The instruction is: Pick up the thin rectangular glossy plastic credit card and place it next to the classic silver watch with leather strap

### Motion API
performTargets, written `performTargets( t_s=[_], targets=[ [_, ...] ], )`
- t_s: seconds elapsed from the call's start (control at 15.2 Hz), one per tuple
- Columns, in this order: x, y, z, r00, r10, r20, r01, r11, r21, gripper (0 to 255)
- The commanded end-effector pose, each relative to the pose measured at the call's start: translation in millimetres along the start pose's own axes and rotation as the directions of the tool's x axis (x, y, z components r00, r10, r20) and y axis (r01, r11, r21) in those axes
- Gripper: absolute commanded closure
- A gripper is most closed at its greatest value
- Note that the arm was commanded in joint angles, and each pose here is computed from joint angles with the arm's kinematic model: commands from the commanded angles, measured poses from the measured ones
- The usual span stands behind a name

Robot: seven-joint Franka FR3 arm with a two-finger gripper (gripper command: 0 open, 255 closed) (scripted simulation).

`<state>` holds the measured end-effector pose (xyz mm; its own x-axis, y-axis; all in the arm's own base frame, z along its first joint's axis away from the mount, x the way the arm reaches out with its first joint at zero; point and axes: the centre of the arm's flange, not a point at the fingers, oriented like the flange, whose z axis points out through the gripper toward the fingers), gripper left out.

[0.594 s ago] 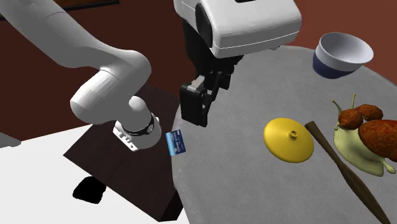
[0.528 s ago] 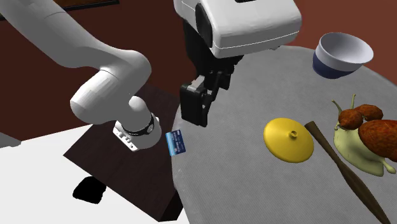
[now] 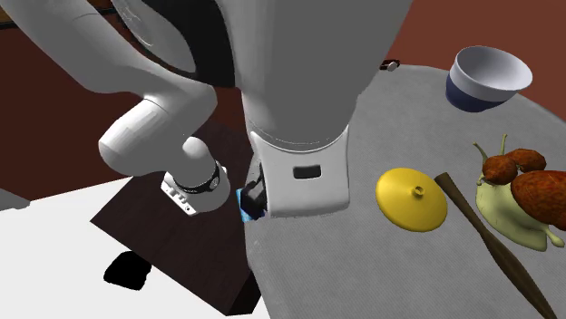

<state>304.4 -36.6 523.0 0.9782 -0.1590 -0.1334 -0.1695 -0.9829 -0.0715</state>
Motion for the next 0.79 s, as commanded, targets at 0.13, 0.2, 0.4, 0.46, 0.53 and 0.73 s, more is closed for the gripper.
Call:
performTargets(
  t_s=[0.13, 0.2, 0.4, 0.46, 0.53, 0.73],
  targets=[
    [0, 22, 50, 0.99, 0.092, 0.111, -0.099, 0.994, 0.053, 0],
    [-1, 27, 63, 0.984, 0.114, 0.139, -0.124, 0.99, 0.064, 0],
    [-5, 40, 102, 0.959, 0.176, 0.224, -0.2, 0.975, 0.093, 0],
    [-8, 44, 115, 0.948, 0.195, 0.252, -0.226, 0.969, 0.101, 0],
    [-11, 47, 128, 0.936, 0.213, 0.281, -0.252, 0.962, 0.108, 0],
    [-22, 57, 166, 0.893, 0.265, 0.365, -0.329, 0.936, 0.125, 0]
  ],
)
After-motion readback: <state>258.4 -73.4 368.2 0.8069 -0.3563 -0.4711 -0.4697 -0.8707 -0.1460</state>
